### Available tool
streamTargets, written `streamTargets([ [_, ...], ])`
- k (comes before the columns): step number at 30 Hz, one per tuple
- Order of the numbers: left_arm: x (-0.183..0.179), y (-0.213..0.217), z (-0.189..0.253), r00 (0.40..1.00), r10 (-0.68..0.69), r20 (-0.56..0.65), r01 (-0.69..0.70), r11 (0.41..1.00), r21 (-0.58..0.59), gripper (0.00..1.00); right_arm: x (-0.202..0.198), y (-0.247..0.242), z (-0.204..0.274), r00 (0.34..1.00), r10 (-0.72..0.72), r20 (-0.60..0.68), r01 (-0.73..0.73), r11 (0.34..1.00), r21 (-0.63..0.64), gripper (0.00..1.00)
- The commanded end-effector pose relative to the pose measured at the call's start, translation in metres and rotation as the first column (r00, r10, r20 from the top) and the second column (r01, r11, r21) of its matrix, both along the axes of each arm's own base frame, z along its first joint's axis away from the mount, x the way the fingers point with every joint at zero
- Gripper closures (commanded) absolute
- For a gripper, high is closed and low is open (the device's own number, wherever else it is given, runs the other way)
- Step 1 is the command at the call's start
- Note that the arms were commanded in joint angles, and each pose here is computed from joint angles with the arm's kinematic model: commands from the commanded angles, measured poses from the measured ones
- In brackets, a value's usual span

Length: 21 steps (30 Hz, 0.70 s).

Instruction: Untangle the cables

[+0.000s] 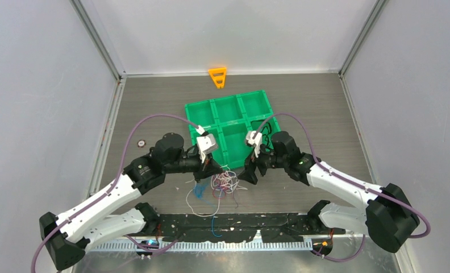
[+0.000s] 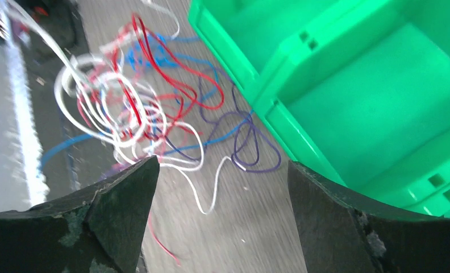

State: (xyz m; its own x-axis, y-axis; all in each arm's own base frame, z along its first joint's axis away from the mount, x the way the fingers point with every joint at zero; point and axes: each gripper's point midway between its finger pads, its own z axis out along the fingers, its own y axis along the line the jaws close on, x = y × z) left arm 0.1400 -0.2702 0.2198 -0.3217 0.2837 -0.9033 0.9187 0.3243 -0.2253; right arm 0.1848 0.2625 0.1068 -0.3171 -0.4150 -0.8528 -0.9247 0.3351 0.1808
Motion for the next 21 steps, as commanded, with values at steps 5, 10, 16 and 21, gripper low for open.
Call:
streamTargets([
  [5, -0.01, -0.006, 0.04, 0.988, -0.13, 0.079, 0.132, 0.991, -0.015, 1.0, -0.006, 0.049, 0.131, 0.999, 0.032, -0.027, -0.019, 0.919, 0.393, 0.07],
  [10, -0.005, -0.014, 0.06, 0.992, -0.111, 0.061, 0.115, 0.992, -0.056, 1.0, -0.014, 0.059, 0.137, 0.998, 0.07, -0.007, -0.06, 0.903, 0.426, 0.05],
  [16, -0.011, -0.023, 0.082, 0.99, -0.138, 0.04, 0.142, 0.983, -0.119, 1.0, 0.013, 0.065, 0.133, 0.998, -0.056, 0.018, 0.044, 0.913, 0.405, 0.1],
  [21, -0.009, -0.023, 0.08, 0.991, -0.127, 0.03, 0.13, 0.983, -0.131, 1.0, 0.006, 0.054, 0.13, 0.996, -0.063, 0.055, 0.037, 0.923, 0.383, 0.14],
])
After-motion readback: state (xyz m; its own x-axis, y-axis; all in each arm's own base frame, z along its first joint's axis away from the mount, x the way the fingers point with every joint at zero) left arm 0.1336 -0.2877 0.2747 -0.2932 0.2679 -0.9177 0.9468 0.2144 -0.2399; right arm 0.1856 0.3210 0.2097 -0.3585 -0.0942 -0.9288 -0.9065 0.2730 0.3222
